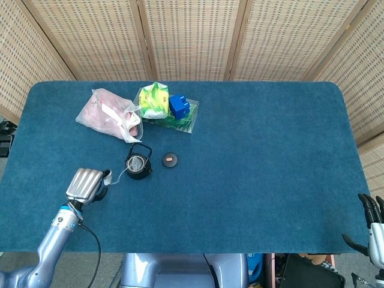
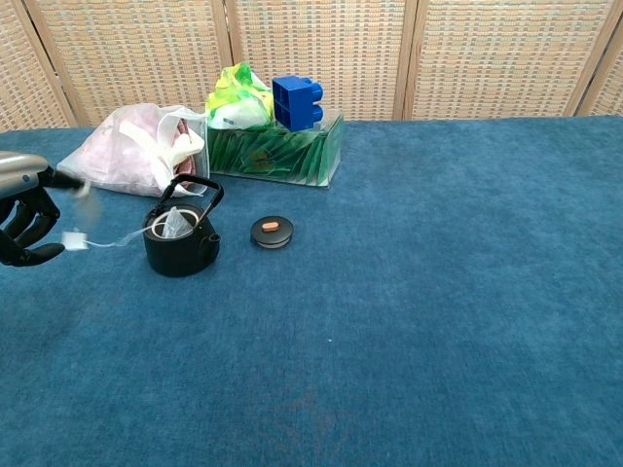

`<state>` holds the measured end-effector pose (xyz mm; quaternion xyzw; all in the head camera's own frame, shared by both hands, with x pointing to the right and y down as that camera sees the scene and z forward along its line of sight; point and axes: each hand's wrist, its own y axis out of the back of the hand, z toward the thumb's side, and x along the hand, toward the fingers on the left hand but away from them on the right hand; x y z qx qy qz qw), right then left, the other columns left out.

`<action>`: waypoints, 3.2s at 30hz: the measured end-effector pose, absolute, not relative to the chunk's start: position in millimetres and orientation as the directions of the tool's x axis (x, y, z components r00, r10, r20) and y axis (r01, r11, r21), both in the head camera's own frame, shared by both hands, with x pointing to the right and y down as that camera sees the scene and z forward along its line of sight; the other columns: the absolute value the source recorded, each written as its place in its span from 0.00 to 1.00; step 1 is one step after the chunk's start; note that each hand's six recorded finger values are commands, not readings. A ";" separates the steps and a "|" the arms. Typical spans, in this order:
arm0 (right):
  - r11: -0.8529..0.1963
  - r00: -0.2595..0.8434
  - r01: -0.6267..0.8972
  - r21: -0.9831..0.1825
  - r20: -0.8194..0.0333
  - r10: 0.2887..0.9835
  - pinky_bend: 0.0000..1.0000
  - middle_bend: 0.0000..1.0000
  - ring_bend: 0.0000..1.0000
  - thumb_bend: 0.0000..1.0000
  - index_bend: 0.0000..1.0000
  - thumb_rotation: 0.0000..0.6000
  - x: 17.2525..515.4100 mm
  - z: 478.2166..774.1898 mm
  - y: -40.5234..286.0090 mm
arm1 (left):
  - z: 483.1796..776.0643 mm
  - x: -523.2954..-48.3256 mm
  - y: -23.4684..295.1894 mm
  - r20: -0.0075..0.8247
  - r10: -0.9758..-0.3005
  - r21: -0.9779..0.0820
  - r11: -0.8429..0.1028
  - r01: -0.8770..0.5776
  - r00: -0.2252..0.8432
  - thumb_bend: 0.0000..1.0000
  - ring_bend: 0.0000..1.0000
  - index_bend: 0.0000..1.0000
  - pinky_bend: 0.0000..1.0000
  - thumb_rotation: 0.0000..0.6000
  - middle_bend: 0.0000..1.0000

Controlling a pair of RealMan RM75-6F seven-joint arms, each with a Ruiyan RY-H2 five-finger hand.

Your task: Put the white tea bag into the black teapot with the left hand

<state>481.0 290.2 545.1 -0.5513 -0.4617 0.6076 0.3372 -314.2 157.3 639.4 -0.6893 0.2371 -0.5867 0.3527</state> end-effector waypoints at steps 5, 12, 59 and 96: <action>-0.345 -0.167 0.101 -0.933 -0.358 0.919 0.10 0.18 0.03 0.12 0.11 1.00 482.1 545.2 291.0 | 636.8 -312.8 160.2 0.658 -0.726 -0.750 -0.653 0.100 0.199 0.37 0.67 0.20 0.70 1.00 0.76; -0.345 -0.163 0.103 -0.933 -0.358 0.919 0.10 0.18 0.03 0.12 0.11 1.00 481.8 545.8 290.2 | 635.8 -313.5 153.9 0.648 -0.737 -0.761 -0.641 0.105 0.193 0.35 0.67 0.20 0.70 1.00 0.76; -0.349 -0.177 0.108 -0.931 -0.363 0.915 0.10 0.18 0.03 0.12 0.11 1.00 485.1 547.1 292.1 | 696.6 -260.4 123.7 0.835 -0.504 -0.549 -0.792 0.268 0.222 0.67 0.68 0.10 0.70 1.00 0.77; -0.338 -0.117 0.098 -0.936 -0.348 0.930 0.10 0.18 0.03 0.12 0.11 1.00 475.6 546.0 277.8 | 587.6 -346.0 140.8 0.427 -0.890 -0.882 -0.449 -0.146 0.158 0.58 0.38 0.10 0.46 1.00 0.46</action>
